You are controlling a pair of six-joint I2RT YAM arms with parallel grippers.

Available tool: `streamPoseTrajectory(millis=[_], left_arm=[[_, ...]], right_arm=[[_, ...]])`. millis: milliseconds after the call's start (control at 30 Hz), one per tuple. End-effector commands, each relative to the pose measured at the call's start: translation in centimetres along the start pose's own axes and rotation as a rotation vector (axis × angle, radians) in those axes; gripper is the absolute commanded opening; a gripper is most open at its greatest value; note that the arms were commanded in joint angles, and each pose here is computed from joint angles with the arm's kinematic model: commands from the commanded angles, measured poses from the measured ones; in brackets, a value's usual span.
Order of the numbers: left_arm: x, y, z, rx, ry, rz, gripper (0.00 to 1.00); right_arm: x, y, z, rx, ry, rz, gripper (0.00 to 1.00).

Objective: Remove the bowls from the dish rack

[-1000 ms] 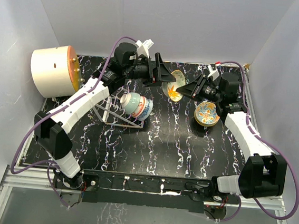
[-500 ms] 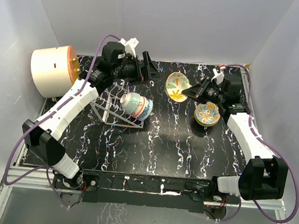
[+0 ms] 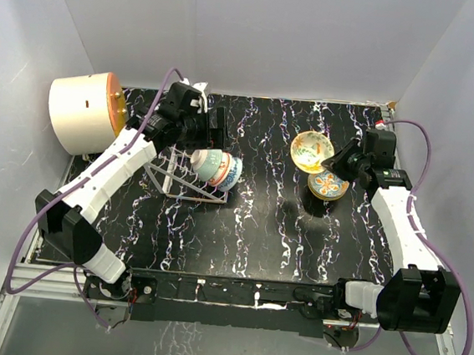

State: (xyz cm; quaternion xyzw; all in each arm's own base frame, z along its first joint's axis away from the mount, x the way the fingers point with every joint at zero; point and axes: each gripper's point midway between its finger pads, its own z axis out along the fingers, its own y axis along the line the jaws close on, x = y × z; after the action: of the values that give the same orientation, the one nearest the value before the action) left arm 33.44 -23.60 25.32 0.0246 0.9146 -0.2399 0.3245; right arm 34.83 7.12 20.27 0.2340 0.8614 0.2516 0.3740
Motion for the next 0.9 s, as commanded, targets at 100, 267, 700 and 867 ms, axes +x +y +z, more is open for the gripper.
streamPoseTrajectory(millis=[100,267,700,867], left_arm=[[1.1,3.4,-1.4,-0.152,-0.006,0.092,0.97],[1.2,3.8,-1.1,-0.167,-0.002,0.111,0.97],[1.0,3.9,-0.4,-0.174,0.007,0.130,0.97],[1.4,3.9,-0.1,-0.166,0.017,0.120,0.97]], right_arm=[[-2.5,-3.4,-1.1,0.163,-0.140,0.024,0.08],[-2.0,-5.4,-0.3,0.234,-0.136,0.021,0.07],[-1.4,-9.0,0.8,0.345,-0.132,0.043,0.08],[-1.2,-10.1,1.2,0.368,-0.120,0.047,0.08]])
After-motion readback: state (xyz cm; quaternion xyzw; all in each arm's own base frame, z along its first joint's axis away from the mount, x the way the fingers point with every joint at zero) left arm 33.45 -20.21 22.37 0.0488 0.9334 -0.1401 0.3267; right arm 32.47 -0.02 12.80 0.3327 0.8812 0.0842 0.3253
